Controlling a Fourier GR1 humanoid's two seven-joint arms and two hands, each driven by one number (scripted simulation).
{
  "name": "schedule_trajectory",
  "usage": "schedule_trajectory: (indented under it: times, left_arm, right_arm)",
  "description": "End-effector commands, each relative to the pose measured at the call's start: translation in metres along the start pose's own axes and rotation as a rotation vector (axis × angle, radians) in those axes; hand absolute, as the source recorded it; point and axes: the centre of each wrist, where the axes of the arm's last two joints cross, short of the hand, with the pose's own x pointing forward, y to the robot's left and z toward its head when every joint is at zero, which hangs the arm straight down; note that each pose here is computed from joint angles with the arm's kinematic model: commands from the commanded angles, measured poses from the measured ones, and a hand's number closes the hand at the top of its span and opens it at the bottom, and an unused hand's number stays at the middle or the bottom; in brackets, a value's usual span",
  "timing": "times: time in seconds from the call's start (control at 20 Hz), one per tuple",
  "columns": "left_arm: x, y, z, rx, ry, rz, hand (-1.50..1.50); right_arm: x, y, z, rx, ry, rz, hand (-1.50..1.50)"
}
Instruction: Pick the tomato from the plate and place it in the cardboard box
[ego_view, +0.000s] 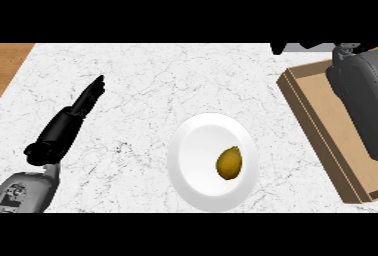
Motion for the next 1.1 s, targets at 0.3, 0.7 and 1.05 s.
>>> schedule_trajectory:
  times: [0.3,0.7,1.05]
  left_arm:
    - [0.007,0.003,-0.003,-0.012,0.004,0.010,0.00]
    - [-0.003,-0.003,-0.003,-0.007,-0.004,-0.010,0.00]
    - [0.009,0.008,-0.009,-0.002,-0.019,-0.004,0.00]
  right_arm:
    - [-0.096,-0.020,-0.042,0.162,0.120,0.189,1.50]
    - [-0.190,-0.029,-0.064,0.453,0.226,0.175,1.50]
    - [-0.219,-0.028,-0.064,0.700,0.207,0.188,-1.50]
